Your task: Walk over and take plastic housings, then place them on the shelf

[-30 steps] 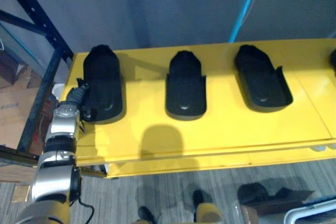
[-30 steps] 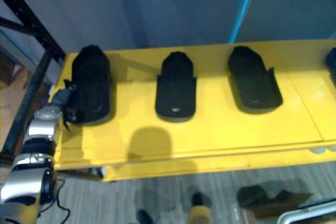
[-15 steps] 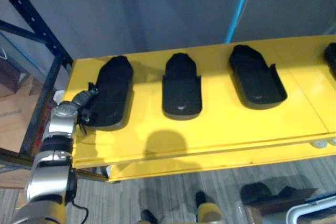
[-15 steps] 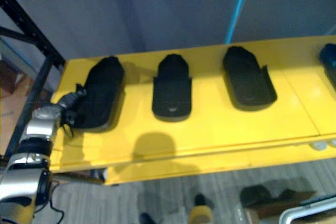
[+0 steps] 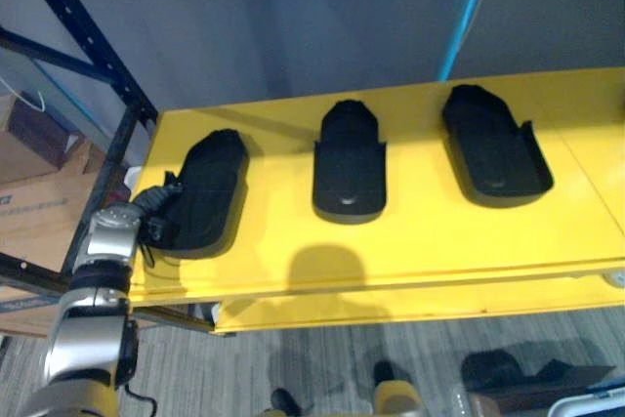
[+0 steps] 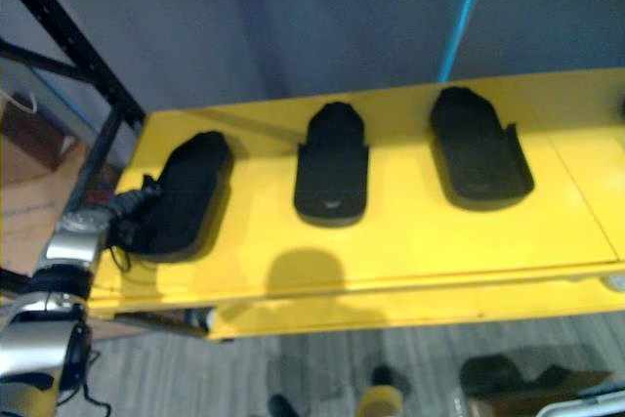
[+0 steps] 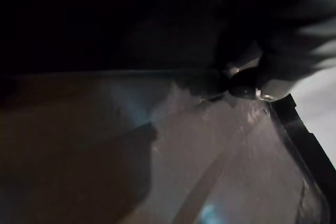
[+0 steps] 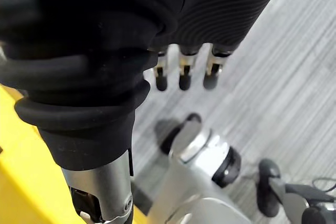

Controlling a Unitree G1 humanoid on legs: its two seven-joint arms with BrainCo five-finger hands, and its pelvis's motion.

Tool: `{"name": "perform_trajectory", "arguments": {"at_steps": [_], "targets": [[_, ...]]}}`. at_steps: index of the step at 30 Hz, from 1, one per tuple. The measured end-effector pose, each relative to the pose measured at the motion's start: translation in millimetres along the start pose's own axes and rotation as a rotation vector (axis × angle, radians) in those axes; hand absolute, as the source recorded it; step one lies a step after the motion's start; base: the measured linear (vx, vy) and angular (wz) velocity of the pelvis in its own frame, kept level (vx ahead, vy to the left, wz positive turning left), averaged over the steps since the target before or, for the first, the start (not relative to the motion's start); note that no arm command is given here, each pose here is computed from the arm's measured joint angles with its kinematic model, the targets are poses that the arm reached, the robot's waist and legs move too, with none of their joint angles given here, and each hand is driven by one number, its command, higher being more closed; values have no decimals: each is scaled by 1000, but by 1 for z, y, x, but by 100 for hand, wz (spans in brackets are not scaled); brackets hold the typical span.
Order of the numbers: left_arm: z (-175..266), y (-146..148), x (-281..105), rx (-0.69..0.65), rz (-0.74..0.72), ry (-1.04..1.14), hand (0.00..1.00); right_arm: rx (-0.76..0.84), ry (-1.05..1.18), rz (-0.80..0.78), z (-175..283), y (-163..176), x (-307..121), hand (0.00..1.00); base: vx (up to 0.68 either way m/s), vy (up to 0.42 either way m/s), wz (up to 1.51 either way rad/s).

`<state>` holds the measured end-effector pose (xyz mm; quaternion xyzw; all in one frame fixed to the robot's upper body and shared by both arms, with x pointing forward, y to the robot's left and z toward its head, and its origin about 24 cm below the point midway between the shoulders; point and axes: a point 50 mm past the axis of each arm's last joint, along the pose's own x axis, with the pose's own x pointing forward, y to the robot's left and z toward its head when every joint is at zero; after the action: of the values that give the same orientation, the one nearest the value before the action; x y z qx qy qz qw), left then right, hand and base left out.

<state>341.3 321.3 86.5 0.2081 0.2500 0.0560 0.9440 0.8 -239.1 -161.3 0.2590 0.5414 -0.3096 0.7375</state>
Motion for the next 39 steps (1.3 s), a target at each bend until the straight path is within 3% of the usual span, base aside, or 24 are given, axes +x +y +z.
{"name": "perform_trajectory", "arguments": {"at_steps": [8,15,16,29,39], "targets": [[-1,6,0,-18,119,11,100,5,23,-8,-6,-3,0,0,0,0,0],[-1,6,0,-18,125,11,100,5,24,-8,-7,-3,-1,0,9,-3,-7],[-1,5,0,-17,124,11,0,6,25,-7,-8,-2,-1,0,8,-6,-3],[3,8,-1,31,164,-23,0,4,26,-9,-8,-3,-1,0,1,0,0],[12,20,-5,108,397,-80,0,5,2,-29,-11,-7,-2,0,0,0,0]]}}
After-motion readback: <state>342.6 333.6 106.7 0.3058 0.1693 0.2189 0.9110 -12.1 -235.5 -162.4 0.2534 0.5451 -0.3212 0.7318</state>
